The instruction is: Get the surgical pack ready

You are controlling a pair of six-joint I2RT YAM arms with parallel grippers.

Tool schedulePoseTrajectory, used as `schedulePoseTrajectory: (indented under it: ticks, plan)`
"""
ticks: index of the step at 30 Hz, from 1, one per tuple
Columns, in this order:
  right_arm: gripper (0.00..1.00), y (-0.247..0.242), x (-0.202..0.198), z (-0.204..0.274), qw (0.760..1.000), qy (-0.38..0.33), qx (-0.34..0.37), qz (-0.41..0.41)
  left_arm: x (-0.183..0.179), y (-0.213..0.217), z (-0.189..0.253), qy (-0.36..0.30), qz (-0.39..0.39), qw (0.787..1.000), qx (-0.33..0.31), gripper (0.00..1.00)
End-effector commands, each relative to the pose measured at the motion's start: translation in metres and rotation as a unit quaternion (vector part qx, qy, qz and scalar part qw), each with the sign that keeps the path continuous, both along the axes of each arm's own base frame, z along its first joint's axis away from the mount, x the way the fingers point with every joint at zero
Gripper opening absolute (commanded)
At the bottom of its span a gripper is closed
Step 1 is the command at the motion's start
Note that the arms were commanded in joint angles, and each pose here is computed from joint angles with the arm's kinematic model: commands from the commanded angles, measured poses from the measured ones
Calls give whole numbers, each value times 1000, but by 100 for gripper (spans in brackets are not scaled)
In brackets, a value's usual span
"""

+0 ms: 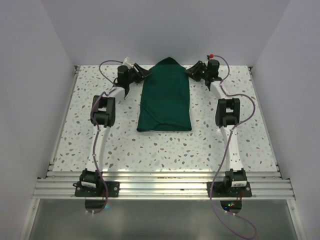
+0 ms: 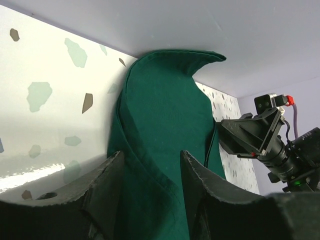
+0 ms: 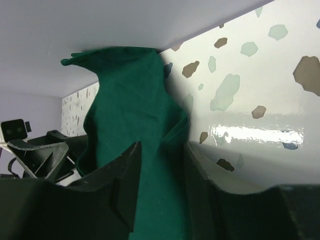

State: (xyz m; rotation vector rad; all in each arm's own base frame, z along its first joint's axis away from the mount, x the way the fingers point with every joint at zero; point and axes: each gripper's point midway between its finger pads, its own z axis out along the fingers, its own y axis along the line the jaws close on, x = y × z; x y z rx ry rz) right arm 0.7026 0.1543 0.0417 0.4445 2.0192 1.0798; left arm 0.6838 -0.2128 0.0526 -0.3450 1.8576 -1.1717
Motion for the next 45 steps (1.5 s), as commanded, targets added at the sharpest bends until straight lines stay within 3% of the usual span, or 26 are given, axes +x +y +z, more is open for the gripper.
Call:
schedulePoseTrajectory:
  ticks: [1, 6, 14, 16, 17, 19, 20, 23, 33, 45]
  plan:
    - [40, 2, -7, -40, 999, 38, -26, -1, 5, 3, -10, 6, 7, 1000, 6, 52]
    - [27, 5, -6, -44, 999, 38, -21, -3, 9, 7, -11, 9, 16, 1000, 0, 39]
    - [17, 7, -5, -34, 999, 34, -19, -4, 18, 20, -5, 12, 39, 999, -23, 14]
    - [17, 7, -7, -35, 999, 36, -20, -3, 17, 24, 1, 14, 45, 999, -20, 22]
    - [17, 7, -7, -31, 999, 34, -20, -3, 18, 26, 3, 9, 52, 999, -3, 40]
    - [18, 6, -9, -34, 999, 39, -24, -4, 19, 37, 19, 1, 85, 996, 31, 53]
    - [18, 6, -9, -33, 999, 38, -25, -4, 17, 36, 24, -16, 89, 994, 65, 70]
    - [20, 1, -11, -30, 998, 43, -32, -14, 16, 42, 40, -35, 116, 984, 128, 84]
    - [31, -13, -15, -12, 994, 35, -95, -29, 22, 13, 27, -49, 116, 970, 210, 88]
    - [33, -13, -12, -15, 994, 27, -102, -26, 19, 19, -11, -20, 109, 961, 253, 66]
